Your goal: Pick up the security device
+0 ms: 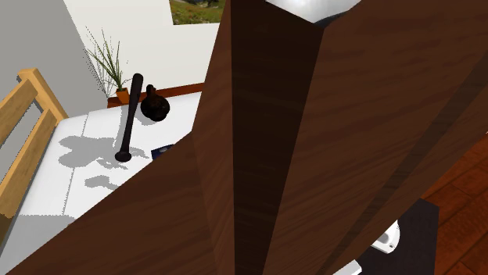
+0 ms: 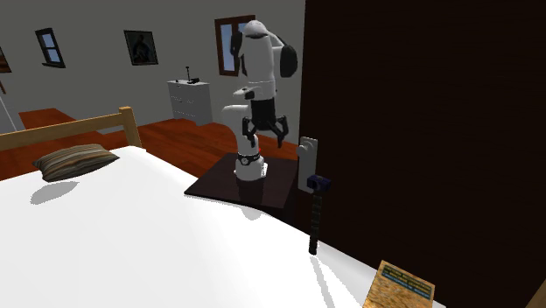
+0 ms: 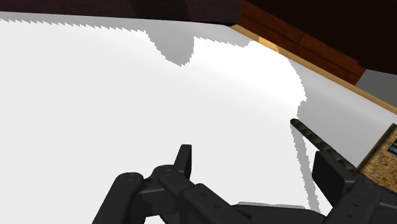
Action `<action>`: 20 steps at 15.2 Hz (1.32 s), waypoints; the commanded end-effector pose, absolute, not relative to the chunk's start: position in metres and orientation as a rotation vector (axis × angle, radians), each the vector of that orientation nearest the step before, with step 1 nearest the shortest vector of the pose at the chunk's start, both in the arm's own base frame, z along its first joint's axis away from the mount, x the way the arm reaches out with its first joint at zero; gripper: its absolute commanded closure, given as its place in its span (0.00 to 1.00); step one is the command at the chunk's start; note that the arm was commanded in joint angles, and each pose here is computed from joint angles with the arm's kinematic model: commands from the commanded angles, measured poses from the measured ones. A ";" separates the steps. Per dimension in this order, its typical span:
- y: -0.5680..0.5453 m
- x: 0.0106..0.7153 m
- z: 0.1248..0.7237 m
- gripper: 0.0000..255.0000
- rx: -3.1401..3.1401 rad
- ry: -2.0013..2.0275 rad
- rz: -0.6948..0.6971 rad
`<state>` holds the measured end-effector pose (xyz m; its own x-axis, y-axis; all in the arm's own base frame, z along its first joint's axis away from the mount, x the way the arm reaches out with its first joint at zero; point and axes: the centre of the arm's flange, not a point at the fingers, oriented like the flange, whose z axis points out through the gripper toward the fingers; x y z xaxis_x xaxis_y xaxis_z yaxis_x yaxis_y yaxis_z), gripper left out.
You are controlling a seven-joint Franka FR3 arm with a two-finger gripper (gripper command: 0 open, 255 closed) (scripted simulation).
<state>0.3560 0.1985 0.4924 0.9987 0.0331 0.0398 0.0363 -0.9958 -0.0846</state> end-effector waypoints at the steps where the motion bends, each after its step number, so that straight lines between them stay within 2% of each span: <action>1: 0.222 0.363 0.487 0.00 -3.045 -0.054 -0.088; 15: 0.377 0.419 0.461 0.00 -2.979 -0.069 -0.269; 20: 0.377 0.419 0.434 0.00 -2.979 -0.069 -0.269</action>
